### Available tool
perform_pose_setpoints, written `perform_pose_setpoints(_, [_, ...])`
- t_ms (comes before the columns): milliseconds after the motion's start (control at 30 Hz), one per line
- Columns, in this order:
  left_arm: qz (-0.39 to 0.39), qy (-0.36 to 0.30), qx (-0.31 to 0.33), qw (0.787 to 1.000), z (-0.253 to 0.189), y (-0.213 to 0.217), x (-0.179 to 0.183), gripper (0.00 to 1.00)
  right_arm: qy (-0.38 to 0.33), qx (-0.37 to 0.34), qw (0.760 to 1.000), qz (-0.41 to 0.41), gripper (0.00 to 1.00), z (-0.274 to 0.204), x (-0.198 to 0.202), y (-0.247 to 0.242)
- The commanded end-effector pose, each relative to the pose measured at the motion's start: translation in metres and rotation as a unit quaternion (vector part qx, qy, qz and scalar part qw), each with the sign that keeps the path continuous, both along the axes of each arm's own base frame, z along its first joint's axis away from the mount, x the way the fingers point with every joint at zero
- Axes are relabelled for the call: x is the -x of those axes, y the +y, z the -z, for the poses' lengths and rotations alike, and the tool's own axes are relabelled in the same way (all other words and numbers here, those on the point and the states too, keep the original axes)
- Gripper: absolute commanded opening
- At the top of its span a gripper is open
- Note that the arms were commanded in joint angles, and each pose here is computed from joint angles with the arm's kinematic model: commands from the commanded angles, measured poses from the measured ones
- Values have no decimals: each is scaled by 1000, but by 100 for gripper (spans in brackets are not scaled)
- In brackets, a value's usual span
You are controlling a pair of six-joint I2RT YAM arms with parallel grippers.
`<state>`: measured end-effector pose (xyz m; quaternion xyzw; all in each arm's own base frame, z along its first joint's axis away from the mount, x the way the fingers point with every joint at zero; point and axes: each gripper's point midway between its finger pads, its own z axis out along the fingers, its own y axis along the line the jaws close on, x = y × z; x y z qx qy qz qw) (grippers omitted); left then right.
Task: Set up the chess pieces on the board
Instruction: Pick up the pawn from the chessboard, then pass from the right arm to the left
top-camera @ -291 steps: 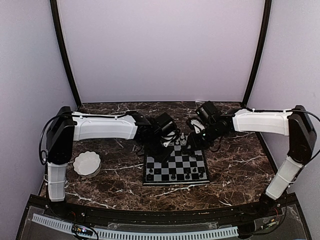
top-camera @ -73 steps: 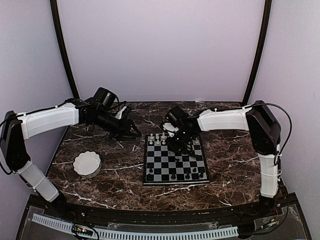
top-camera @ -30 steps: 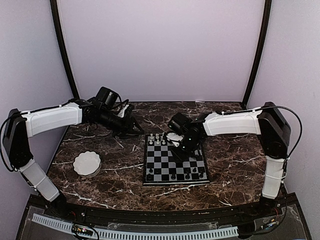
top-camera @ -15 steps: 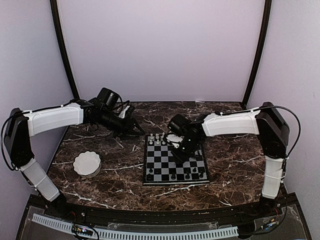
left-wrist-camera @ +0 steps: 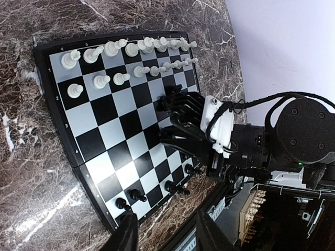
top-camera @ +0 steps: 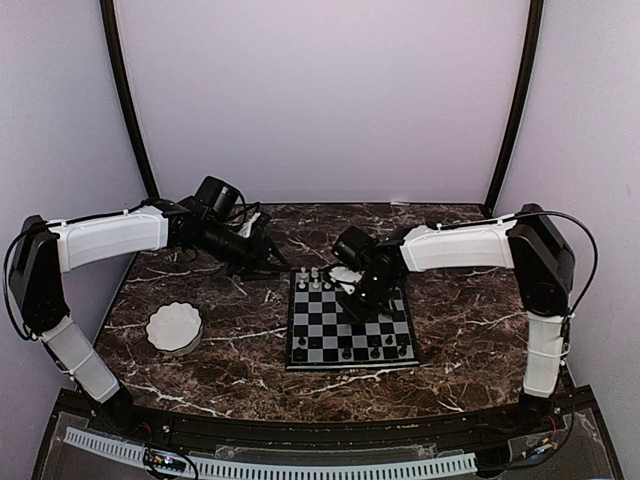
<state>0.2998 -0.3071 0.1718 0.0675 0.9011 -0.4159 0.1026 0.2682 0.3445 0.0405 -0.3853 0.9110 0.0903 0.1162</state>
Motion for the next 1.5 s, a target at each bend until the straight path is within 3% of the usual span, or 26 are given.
perform_pose_setpoints(0, [6,-13,26,1000,-15,-6,-5,39,-27,-43,999,-4,6,-39,2,7])
perform_pose_setpoints(200, [13,13,86,996,-25,-22,-4,37,-73,-174,981,-32,7,-116,11,30])
perform_pose_setpoints(300, [30,20,135,990,-39,-34,-4,36,-99,-200,974,-44,7,-138,11,34])
perform_pose_setpoints(633, [75,66,216,971,-55,-54,1,35,-133,-219,965,-58,6,-166,8,42])
perform_pose_setpoints(1467, [138,109,231,957,-49,-90,21,30,-139,-231,960,-70,7,-179,7,53])
